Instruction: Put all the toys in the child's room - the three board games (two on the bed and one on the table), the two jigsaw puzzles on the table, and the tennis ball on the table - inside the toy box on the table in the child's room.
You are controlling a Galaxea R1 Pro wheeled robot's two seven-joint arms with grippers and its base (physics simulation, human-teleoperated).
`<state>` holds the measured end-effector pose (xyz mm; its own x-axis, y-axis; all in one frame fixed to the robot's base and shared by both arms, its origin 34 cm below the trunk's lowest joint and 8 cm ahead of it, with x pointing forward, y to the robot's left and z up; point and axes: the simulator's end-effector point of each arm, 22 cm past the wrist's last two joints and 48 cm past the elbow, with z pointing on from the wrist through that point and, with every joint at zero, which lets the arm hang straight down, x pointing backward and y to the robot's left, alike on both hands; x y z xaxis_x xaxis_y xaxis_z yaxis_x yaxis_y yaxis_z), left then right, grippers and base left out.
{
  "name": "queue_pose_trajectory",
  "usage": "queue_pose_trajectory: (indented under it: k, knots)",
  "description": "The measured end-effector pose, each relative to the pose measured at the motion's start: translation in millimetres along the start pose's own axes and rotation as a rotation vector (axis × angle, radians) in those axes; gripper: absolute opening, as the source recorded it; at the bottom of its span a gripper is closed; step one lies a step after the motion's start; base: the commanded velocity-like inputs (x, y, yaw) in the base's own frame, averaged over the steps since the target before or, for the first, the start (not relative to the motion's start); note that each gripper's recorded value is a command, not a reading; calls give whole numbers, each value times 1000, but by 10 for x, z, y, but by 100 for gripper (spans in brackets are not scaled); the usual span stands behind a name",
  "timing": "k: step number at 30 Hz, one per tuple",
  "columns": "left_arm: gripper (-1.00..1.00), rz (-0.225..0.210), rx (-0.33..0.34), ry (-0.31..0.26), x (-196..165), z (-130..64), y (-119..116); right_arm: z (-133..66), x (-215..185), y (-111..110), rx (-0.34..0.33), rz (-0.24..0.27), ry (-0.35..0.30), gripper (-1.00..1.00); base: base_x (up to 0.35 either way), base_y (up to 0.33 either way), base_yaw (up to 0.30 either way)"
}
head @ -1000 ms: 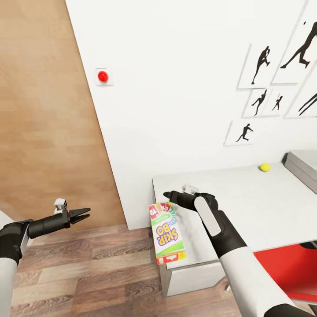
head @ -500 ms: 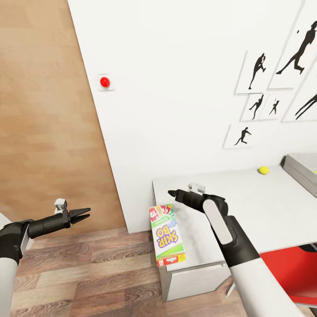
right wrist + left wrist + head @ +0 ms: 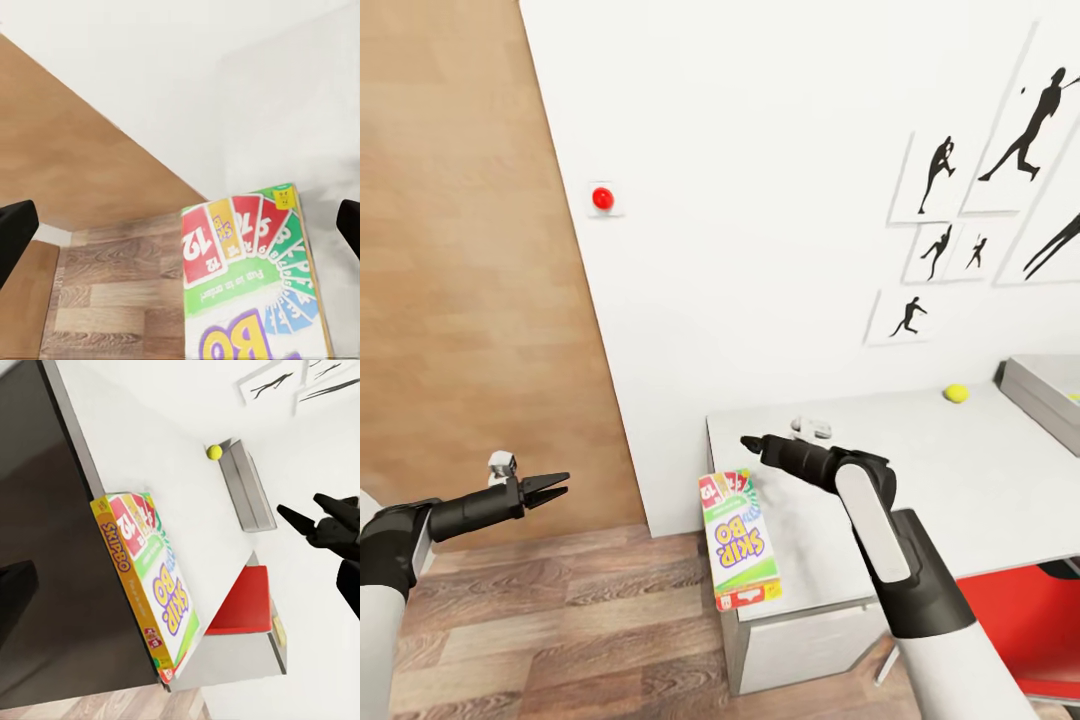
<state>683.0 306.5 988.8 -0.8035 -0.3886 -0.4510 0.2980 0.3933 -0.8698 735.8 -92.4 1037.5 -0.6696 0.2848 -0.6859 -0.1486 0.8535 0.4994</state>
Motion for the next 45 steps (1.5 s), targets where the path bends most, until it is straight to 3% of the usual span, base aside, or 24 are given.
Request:
queue_pose_trajectory:
  k: [10,19,25,36,45]
  knots:
    - [100,14,6,-5,-38,-19,-80,-153,120,41,-14,-24,79,100,0,0,0]
    - [100,30,12,-11,-70,-35,-155,-329,263,-163,-18,77,85,100,0,0,0]
    - [100,37,22,-14,-79,-16,-215,-388,289,-103,-60,121,91,100,0,0,0]
    - [100,49,34,-20,-106,-16,-313,-463,381,-55,-84,143,100,100,0,0,0]
    - [100,60,42,-24,-124,-21,-387,-602,490,-63,-158,233,119,100,0,0,0]
